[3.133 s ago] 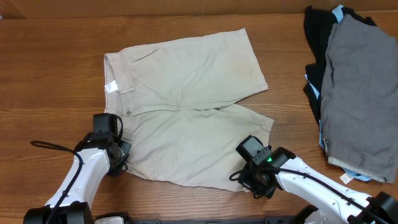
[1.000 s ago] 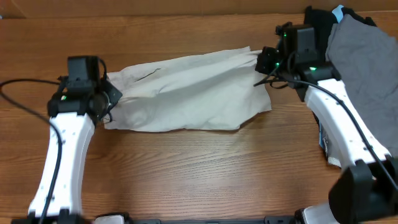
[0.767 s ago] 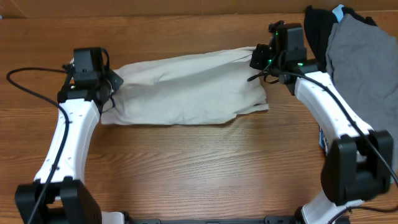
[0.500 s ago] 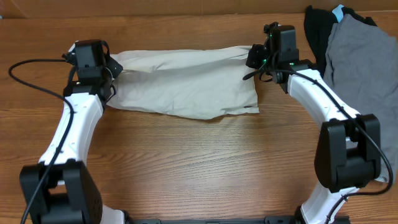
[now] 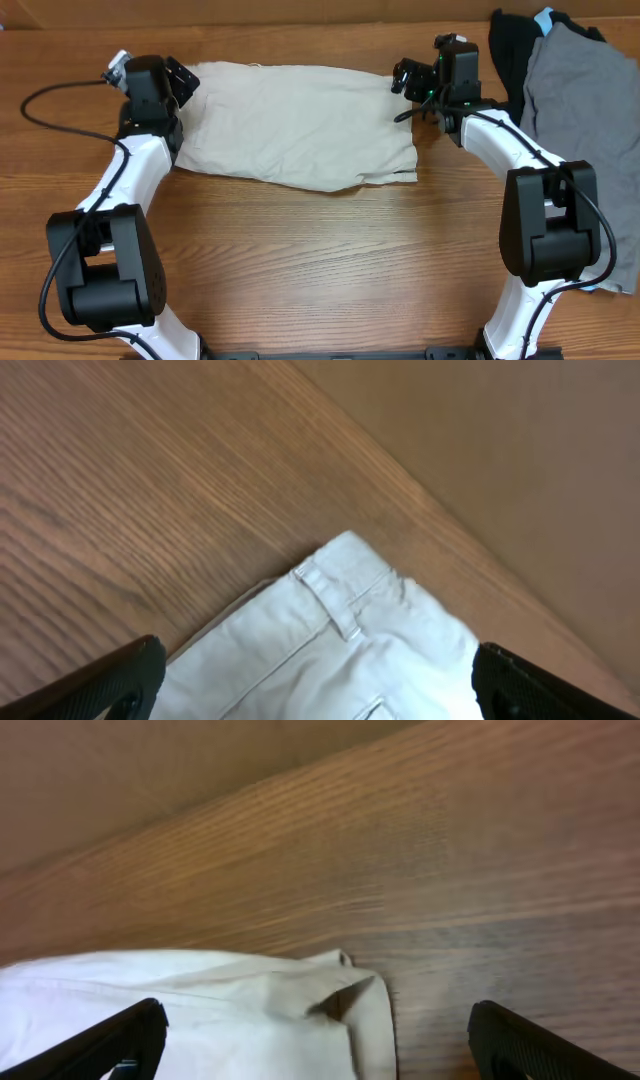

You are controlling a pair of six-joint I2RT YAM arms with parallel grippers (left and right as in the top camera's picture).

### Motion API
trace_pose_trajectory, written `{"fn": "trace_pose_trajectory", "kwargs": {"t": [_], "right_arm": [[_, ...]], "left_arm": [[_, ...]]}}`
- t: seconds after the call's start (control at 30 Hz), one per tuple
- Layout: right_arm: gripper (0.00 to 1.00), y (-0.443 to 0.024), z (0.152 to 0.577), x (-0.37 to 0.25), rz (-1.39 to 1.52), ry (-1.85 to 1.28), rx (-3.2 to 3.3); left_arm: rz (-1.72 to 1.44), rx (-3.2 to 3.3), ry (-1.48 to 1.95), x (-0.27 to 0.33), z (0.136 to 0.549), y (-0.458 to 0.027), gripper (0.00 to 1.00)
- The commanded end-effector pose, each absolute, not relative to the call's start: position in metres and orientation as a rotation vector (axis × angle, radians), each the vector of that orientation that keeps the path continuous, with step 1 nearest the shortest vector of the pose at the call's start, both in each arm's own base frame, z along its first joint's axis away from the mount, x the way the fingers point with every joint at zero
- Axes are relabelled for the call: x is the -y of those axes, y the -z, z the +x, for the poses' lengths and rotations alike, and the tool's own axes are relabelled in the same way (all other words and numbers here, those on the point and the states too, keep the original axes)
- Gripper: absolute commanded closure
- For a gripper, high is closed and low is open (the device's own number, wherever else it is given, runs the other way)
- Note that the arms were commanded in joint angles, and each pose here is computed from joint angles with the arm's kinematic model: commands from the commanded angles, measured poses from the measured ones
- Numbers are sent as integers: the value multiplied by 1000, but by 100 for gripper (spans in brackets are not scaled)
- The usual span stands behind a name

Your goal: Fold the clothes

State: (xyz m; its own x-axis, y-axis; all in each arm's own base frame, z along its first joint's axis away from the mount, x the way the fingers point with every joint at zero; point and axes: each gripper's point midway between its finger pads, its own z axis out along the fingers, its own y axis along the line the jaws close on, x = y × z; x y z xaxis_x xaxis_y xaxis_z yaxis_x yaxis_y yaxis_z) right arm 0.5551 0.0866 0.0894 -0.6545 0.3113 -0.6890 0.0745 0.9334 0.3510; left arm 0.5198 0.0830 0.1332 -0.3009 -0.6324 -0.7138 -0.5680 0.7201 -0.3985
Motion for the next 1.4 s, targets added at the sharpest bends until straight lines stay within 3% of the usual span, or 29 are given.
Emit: {"fn": "trace_pose_trajectory", "kwargs": {"t": [0.0, 0.17, 0.47, 0.53, 0.6, 0.67, 0.73, 1.03, 1.37], "right_arm": [[0, -137, 556, -84, 266, -368, -2214], [0, -152, 526, -90, 192, -384, -2320], [1, -131, 488, -105, 19, -446, -2492], [22, -129, 486, -106, 5, -454, -2502], [56, -126, 483, -106, 7, -454, -2515], [82, -119, 480, -106, 13, -458, -2528], [91, -111, 477, -106, 14, -462, -2545], [93, -72, 472, -112, 17, -509, -2634], [92, -67, 470, -111, 21, -503, -2648]], "left_arm": [[-767, -2053, 77, -76, 526, -169, 0], [-595, -2287, 14, -65, 505, -161, 0], [-321, -2505, 61, -73, 484, -120, 0], [-294, -2516, 127, -82, 486, -108, 0], [-300, -2525, 194, -90, 486, -95, 0], [-316, -2530, 260, -99, 485, -85, 0], [-316, -2521, 332, -102, 485, -78, 0], [-135, -2510, 424, -87, 491, -64, 0], [-145, -2538, 444, -86, 498, -26, 0]]}}
